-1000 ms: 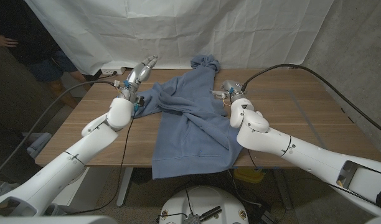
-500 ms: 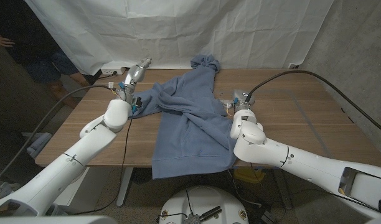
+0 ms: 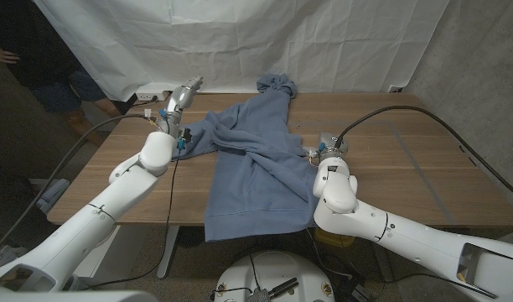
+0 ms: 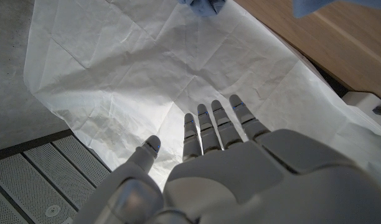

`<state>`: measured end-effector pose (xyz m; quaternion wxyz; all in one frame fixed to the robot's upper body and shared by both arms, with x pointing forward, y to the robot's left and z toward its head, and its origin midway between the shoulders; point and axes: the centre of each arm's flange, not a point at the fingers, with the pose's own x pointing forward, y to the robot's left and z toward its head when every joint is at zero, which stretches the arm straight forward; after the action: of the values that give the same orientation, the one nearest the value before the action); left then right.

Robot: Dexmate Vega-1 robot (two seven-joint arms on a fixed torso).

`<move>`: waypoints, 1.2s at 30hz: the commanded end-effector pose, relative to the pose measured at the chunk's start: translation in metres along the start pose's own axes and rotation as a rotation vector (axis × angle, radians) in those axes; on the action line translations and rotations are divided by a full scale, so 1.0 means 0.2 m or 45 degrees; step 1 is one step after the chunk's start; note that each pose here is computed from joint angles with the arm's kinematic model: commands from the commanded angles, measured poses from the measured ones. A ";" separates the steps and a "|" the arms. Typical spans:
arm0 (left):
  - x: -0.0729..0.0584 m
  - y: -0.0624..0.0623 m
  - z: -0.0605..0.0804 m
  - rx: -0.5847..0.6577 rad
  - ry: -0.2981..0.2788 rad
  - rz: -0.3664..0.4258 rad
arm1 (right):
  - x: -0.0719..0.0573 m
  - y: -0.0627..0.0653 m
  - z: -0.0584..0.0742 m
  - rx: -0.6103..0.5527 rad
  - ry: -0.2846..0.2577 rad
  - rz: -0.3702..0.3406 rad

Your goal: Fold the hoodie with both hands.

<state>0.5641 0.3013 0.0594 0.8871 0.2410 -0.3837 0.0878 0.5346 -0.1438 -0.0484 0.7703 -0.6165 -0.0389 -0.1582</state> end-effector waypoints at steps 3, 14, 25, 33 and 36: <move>0.02 -0.01 0.02 -0.009 -0.019 0.000 | -0.01 0.04 -0.01 -0.088 0.026 0.167; 0.04 -0.02 0.00 -0.018 -0.022 0.003 | -0.02 0.04 -0.04 -0.124 0.035 0.288; 0.06 -0.02 0.00 -0.021 -0.029 0.012 | -0.01 0.05 0.00 -0.185 -0.014 0.369; 0.08 -0.03 -0.01 -0.025 -0.032 0.010 | -0.01 0.05 0.03 -0.214 -0.041 0.347; 0.08 -0.03 -0.02 -0.027 -0.035 0.009 | 0.00 0.05 0.04 -0.227 -0.048 0.343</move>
<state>0.5736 0.2977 0.0657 0.8843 0.2327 -0.3960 0.0844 0.5349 -0.1395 -0.0562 0.7367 -0.6724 0.0466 -0.0548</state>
